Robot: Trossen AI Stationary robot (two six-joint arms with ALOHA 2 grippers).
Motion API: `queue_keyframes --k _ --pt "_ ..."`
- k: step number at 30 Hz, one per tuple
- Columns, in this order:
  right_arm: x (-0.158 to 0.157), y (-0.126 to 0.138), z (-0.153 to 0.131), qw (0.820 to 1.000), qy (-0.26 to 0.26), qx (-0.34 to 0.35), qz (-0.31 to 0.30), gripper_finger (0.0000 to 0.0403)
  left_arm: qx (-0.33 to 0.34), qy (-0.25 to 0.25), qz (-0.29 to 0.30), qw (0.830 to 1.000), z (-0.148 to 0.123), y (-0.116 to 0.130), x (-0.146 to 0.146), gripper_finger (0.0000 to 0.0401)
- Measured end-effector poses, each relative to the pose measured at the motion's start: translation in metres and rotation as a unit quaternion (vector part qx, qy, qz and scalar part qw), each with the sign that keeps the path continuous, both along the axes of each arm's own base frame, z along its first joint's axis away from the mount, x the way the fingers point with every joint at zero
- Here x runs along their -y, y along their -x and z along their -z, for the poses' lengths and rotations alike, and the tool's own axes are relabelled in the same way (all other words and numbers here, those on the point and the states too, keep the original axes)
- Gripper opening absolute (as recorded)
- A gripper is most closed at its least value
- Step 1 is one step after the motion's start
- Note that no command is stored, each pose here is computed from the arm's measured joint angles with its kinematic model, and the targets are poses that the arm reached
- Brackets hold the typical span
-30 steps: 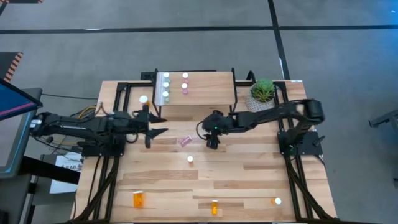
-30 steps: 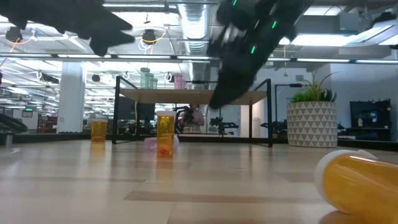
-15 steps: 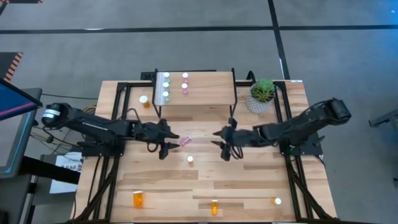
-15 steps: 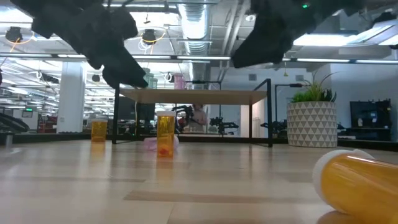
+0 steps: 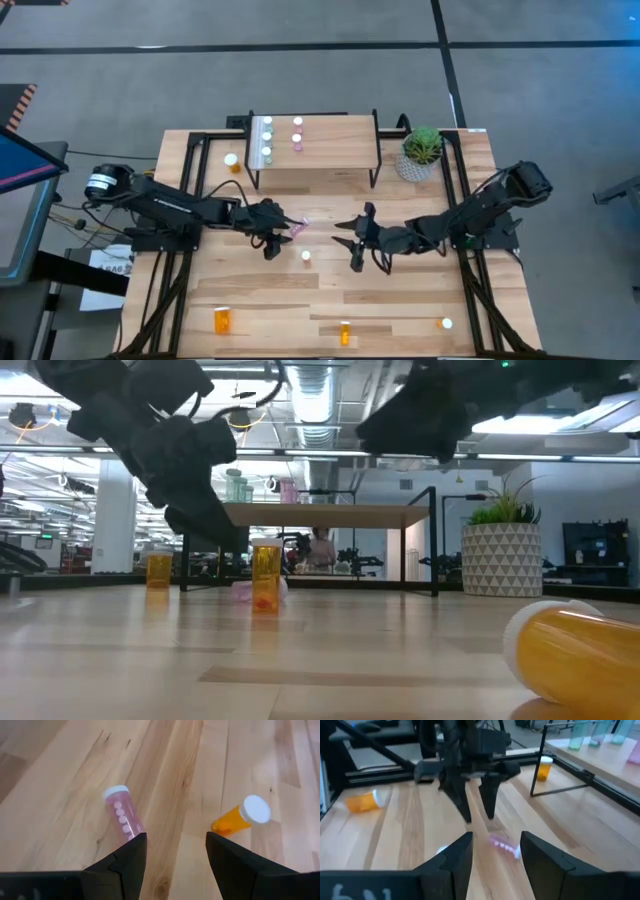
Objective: Pick and place medicine bottles onto shelf by color
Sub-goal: Put the pink pill bottle on the shelf aligned with the other pink pill bottles
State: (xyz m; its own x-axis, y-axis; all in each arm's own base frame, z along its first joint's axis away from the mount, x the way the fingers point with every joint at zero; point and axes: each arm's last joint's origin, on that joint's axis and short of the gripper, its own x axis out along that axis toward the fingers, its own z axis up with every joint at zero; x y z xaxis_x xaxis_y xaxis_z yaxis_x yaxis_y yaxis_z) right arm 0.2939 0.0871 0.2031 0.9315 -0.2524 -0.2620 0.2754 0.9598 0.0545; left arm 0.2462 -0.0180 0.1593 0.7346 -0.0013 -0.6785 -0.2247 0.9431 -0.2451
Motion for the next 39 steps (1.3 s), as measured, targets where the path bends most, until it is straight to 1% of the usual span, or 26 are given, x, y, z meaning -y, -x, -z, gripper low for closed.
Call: queue_keyframes --k 5,10,22,28,34,39 --pt "0.003 -0.008 0.013 1.0 0.002 -0.007 0.009 0.0183 -0.013 0.003 -0.004 1.0 0.008 -0.003 0.0 0.019" --pt "0.008 -0.012 0.018 1.0 0.001 -0.003 0.018 0.0182 -0.023 0.001 -0.004 1.0 0.012 -0.003 0.0 0.019" --pt "0.018 -0.016 0.013 0.999 -0.007 0.02 0.034 0.0178 -0.023 -0.026 0.018 0.999 0.012 -0.003 0.0 0.019" --pt "0.017 -0.016 0.012 0.999 -0.006 0.022 0.033 0.0176 -0.03 -0.038 0.011 0.999 0.014 -0.001 -0.001 0.0191" --pt "0.014 -0.015 0.012 0.999 -0.004 0.02 0.026 0.0176 -0.031 -0.037 0.012 0.999 0.014 -0.001 -0.001 0.0206" --pt "0.014 -0.014 0.014 1.0 -0.001 0.01 0.025 0.0174 -0.027 -0.05 -0.003 0.998 0.013 -0.001 -0.002 0.0227"
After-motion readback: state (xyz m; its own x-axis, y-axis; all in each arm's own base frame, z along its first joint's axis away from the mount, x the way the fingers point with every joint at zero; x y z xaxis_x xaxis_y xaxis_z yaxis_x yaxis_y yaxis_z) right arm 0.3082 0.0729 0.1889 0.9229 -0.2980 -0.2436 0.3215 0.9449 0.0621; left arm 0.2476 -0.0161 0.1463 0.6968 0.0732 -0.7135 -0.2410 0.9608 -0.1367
